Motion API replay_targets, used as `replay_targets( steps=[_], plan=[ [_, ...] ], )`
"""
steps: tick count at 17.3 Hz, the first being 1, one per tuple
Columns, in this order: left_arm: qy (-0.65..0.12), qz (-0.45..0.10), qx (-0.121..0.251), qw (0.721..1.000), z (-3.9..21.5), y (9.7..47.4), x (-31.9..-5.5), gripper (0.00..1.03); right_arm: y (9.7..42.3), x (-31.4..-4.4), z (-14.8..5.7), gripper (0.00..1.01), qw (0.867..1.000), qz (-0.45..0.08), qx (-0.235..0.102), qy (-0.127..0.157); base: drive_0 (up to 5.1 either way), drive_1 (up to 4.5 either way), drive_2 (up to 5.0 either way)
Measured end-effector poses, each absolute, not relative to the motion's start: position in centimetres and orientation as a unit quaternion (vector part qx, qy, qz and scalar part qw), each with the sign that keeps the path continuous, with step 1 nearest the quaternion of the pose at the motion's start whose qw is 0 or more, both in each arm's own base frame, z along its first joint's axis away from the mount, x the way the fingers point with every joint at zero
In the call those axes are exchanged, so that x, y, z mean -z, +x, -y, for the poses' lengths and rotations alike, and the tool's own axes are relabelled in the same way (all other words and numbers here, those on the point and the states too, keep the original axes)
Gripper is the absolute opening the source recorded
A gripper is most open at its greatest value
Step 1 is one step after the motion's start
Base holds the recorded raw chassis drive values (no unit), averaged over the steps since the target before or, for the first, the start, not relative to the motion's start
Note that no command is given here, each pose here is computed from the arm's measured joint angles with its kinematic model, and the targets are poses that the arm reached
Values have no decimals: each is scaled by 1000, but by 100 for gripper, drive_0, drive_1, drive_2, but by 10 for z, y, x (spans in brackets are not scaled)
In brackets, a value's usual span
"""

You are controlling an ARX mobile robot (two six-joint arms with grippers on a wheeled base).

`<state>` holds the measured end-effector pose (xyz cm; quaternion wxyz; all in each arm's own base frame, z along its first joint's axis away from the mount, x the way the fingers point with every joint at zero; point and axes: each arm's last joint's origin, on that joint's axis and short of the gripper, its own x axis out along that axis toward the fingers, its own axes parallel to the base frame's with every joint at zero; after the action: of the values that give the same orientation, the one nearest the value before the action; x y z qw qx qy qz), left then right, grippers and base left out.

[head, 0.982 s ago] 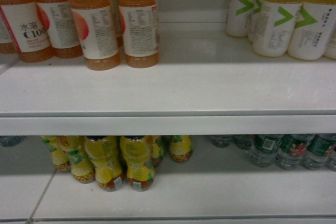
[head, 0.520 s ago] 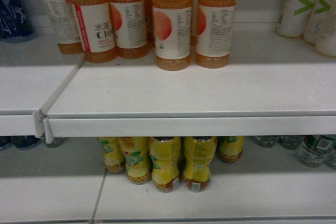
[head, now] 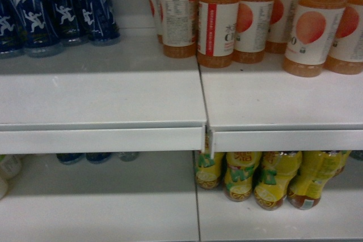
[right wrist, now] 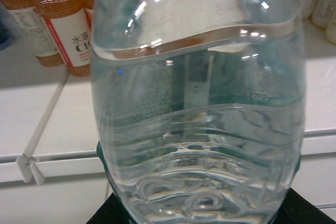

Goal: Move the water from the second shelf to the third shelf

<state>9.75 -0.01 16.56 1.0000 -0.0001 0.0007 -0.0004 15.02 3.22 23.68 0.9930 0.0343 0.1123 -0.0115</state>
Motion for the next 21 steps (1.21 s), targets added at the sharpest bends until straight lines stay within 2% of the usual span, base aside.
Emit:
replay_targets(
  steps=[21],
  plan=[
    [0, 0, 0, 1000, 0, 98, -166, 98, 150, -237, -32, 40, 993, -113, 13, 34, -495, 241, 241]
  ],
)
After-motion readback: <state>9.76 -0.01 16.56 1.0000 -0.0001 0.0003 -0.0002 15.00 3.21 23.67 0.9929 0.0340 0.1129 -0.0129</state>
